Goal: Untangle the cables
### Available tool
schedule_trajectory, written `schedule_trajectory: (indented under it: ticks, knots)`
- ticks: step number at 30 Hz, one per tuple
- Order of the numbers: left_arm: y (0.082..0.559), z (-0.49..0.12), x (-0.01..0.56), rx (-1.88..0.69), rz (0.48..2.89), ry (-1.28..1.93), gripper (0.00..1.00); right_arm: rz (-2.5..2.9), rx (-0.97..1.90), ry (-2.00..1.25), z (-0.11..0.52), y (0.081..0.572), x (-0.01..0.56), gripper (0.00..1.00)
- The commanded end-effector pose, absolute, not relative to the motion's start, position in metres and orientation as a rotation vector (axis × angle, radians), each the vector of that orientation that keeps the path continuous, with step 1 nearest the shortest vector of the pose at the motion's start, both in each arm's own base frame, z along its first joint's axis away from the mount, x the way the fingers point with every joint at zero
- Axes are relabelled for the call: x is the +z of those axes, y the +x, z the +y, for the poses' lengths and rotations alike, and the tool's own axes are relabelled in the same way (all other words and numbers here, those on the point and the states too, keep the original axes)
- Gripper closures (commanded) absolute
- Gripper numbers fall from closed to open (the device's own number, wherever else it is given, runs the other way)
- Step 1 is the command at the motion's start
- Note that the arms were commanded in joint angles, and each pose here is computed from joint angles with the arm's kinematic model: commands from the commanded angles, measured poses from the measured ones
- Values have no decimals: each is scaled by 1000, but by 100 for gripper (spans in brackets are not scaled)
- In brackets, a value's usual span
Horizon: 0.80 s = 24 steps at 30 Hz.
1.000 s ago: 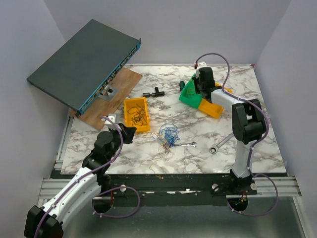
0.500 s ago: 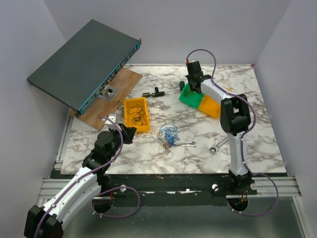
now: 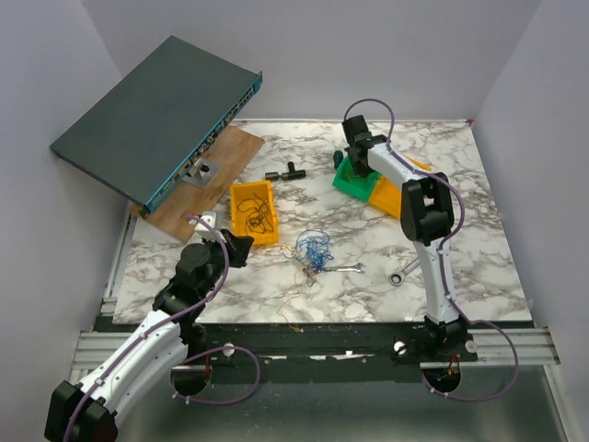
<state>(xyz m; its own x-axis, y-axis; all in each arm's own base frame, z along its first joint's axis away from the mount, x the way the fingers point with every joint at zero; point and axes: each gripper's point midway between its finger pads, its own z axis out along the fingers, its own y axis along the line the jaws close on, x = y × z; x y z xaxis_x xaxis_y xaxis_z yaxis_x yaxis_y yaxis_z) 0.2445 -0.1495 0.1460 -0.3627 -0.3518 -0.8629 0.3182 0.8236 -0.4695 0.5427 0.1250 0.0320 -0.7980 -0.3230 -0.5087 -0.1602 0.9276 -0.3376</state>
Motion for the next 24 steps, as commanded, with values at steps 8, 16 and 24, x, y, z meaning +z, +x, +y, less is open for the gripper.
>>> schedule_trajectory:
  ticks: [8, 16, 24]
  knots:
    - [242, -152, 144, -705, 1819, 4, 100, 2492, -125, -243, 151, 524, 90, 81]
    - [241, -152, 143, -706, 1819, 5, 100, 2427, -17, -182, 153, 499, 135, 52]
    - [240, -157, 145, -731, 1816, 25, 100, 2302, 432, -364, 209, 430, 165, 41]
